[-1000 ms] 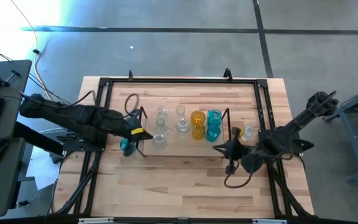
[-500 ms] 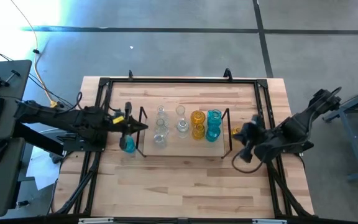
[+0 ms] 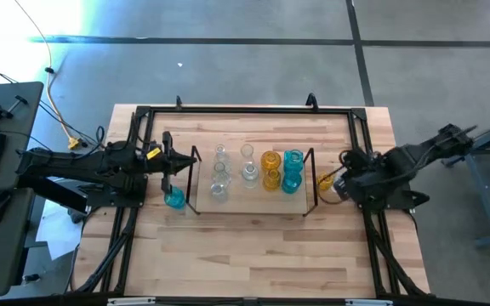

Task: Sort vases onto shelf
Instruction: Put the transparent vase on the shelf aligned with the other transparent vases

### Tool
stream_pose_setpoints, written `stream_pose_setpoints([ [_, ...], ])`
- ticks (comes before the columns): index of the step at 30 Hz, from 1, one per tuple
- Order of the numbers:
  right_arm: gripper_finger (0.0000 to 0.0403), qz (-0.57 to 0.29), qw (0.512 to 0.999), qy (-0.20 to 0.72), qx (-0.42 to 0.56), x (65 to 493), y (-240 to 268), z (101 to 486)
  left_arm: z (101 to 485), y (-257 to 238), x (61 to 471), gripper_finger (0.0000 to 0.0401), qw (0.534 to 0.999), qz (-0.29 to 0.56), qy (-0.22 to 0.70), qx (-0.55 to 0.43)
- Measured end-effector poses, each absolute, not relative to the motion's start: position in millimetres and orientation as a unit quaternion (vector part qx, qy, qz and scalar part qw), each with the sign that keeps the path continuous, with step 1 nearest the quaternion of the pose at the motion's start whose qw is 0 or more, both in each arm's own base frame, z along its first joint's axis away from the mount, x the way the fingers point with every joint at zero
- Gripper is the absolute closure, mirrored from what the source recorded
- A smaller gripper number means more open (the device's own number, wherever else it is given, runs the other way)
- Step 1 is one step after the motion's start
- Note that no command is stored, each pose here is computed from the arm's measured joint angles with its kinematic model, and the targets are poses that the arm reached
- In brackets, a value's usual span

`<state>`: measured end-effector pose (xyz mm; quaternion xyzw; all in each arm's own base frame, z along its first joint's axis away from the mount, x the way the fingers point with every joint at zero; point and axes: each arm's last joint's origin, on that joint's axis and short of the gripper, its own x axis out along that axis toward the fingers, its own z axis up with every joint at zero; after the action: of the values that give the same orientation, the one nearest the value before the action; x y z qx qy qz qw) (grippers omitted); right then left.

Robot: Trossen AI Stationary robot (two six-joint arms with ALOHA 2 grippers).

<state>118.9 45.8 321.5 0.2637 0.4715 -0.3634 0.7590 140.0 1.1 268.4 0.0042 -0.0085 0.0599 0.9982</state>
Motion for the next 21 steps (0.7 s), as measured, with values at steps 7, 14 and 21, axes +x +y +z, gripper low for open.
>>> stream_pose_setpoints([
  [7, 0.0289, -0.353, 0.713, 0.569, 0.208, 123, 18, 300, 266, 2, 140, 0.0401, 0.998, 0.064, -0.002, 0.005],
  [14, 0.0289, -0.256, 0.729, 0.616, 0.152, 134, 13, 272, 266, 2, 140, 0.0401, 0.998, 0.064, -0.001, 0.002],
  [21, 0.0285, -0.212, 0.729, 0.641, 0.111, 133, 24, 242, 266, 2, 140, 0.0401, 0.998, 0.064, 0.000, 0.001],
])
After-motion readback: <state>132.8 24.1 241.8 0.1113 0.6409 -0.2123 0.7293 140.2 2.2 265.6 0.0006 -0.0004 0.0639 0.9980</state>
